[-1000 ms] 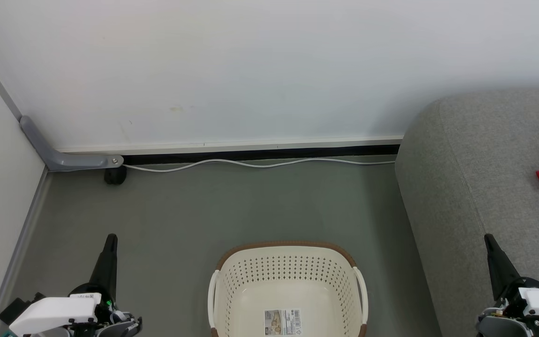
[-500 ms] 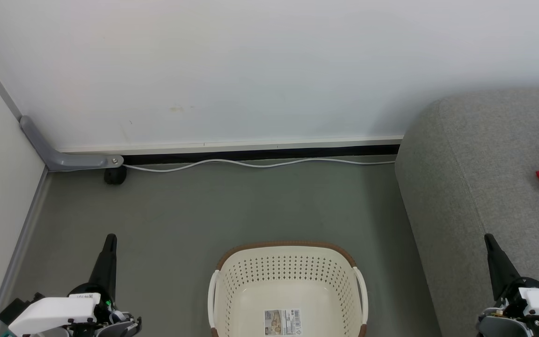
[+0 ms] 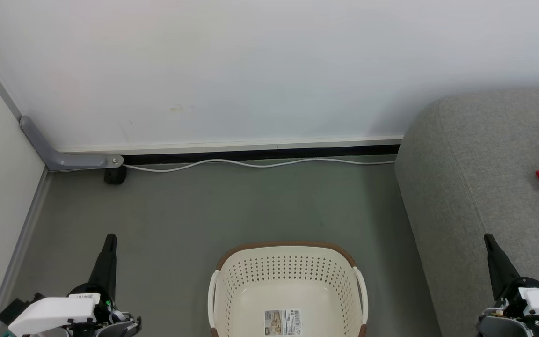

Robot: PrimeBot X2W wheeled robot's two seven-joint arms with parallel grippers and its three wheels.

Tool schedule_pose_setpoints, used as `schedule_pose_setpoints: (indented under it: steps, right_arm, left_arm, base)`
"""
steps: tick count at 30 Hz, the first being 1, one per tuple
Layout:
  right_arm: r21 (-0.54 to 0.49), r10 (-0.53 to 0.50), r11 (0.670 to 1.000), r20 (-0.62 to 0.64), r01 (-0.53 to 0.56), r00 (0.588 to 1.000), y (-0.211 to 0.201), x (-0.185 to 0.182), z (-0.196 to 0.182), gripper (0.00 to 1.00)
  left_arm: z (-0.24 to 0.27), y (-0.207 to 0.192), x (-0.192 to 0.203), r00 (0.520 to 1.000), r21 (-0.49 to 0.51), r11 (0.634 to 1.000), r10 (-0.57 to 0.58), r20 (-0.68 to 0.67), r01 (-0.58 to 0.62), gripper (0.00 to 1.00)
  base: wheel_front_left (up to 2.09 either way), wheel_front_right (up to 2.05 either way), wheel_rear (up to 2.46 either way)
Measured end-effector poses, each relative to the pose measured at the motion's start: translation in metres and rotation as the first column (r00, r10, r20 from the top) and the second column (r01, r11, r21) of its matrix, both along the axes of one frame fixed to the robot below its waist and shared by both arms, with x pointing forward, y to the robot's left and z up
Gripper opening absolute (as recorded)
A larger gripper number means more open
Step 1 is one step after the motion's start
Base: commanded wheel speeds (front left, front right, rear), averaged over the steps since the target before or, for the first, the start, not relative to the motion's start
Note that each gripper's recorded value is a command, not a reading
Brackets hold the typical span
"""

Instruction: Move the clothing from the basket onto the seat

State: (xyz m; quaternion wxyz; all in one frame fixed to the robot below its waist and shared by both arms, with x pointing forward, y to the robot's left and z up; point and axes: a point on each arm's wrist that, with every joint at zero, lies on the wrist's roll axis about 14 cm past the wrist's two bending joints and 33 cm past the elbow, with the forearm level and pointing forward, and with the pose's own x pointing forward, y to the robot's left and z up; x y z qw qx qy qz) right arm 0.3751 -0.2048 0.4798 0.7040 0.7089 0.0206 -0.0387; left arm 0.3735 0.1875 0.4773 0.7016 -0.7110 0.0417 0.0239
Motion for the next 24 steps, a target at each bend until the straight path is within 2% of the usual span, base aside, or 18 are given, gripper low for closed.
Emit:
schedule_pose_setpoints:
  steps: [24]
  right_arm:
    - [0.001,0.0,1.0,0.0,0.0,1.0,-0.0001,0.0,0.0,0.0]
  left_arm:
    - [0.0,0.0006,-0.0001,1.0,0.0,1.0,0.002,0.0,-0.002,0.0]
  base:
    - [0.0,0.0,0.0]
